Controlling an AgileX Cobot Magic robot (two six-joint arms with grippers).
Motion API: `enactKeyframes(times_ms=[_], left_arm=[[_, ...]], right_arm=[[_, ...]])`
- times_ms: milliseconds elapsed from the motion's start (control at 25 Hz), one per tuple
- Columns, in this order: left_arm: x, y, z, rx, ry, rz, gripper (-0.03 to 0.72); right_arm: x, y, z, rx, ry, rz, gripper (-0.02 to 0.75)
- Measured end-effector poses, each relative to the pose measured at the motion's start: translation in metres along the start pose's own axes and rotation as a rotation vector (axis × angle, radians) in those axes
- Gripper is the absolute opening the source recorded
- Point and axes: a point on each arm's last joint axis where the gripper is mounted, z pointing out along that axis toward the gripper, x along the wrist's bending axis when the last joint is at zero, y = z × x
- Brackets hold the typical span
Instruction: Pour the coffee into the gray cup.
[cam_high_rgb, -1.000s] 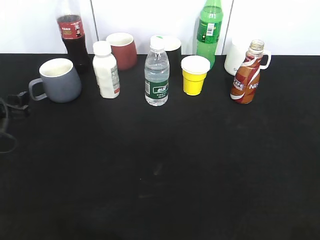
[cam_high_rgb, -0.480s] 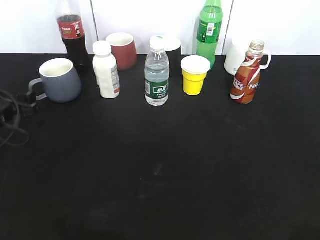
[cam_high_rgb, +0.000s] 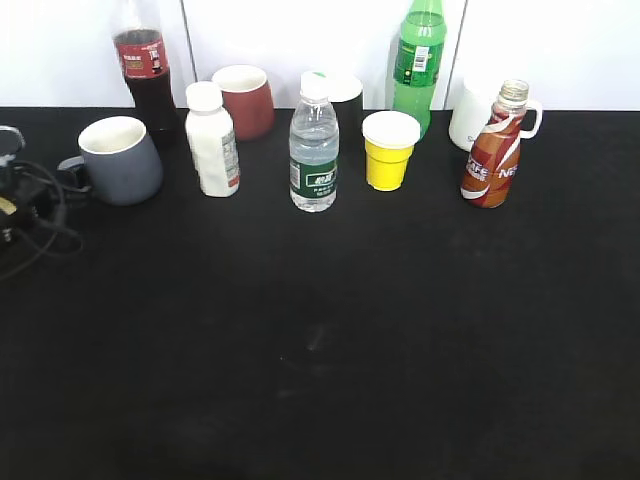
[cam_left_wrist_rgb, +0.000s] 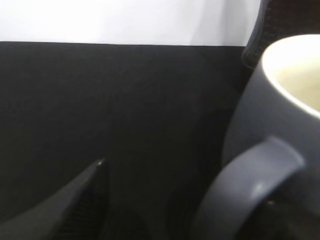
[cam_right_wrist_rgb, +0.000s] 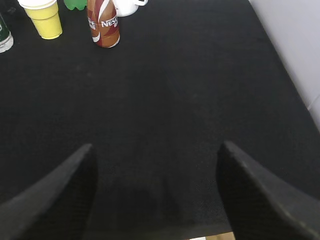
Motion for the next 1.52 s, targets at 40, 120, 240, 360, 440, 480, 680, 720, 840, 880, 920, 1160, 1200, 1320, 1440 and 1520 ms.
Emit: enactKeyframes(times_ms=[40, 120, 240, 360, 440, 480, 680, 720, 840, 880, 920, 1160, 1200, 1320, 1440, 1520], left_arm=[[0.0, 0.0, 0.005, 0.001, 0.0, 0.0, 0.531], [0.0, 0.002, 0.013, 0.001, -0.001, -0.001, 0.487], [-0.004, 0.004, 0.015, -0.001, -0.035, 0.026, 0.316], [-0.007, 0.003, 0.016, -0.001, -0.075, 0.06, 0.079], [-0.007, 0.003, 0.016, -0.008, -0.081, 0.063, 0.078], [-0.007, 0.002, 0.016, -0.016, -0.083, 0.064, 0.078], [-0.008, 0.016, 0.007, -0.037, -0.093, 0.079, 0.052], [-0.009, 0.025, 0.001, -0.06, -0.096, 0.082, 0.05], [-0.008, 0.037, -0.023, -0.09, -0.096, 0.08, 0.05], [-0.008, 0.039, -0.035, -0.096, -0.097, 0.079, 0.05], [-0.008, 0.041, -0.046, -0.105, -0.099, 0.079, 0.05], [-0.028, 0.052, -0.107, -0.174, -0.257, 0.169, 0.048], [-0.039, 0.053, -0.11, -0.187, -0.312, 0.189, 0.048], [-0.082, 0.051, -0.12, -0.214, -0.463, 0.223, 0.048], [-0.116, 0.047, -0.132, -0.219, -0.583, 0.247, 0.048], [-0.132, 0.045, -0.139, -0.224, -0.643, 0.259, 0.048]], right_arm=[[0.0, 0.0, 0.0, 0.0, 0.0, 0.0, 0.554], [0.0, 0.0, 0.0, 0.0, 0.0, 0.0, 0.554], [0.0, 0.0, 0.0, 0.0, 0.0, 0.0, 0.554], [0.0, 0.0, 0.0, 0.0, 0.0, 0.0, 0.554], [0.0, 0.0, 0.0, 0.0, 0.0, 0.0, 0.554], [0.0, 0.0, 0.0, 0.0, 0.0, 0.0, 0.554], [0.0, 0.0, 0.0, 0.0, 0.0, 0.0, 0.554], [0.0, 0.0, 0.0, 0.0, 0.0, 0.0, 0.554], [0.0, 0.0, 0.0, 0.0, 0.001, 0.001, 0.554], [0.0, 0.0, 0.0, 0.0, 0.001, 0.001, 0.554], [0.0, 0.0, 0.0, 0.0, 0.001, 0.001, 0.554], [0.0, 0.0, 0.0, 0.0, 0.002, 0.002, 0.554], [0.0, 0.0, 0.0, 0.0, 0.003, 0.003, 0.554], [0.0, 0.0, 0.0, 0.0, 0.003, 0.003, 0.554], [0.0, 0.0, 0.0, 0.0, 0.003, 0.003, 0.554], [0.0, 0.0, 0.0, 0.0, 0.003, 0.003, 0.554]])
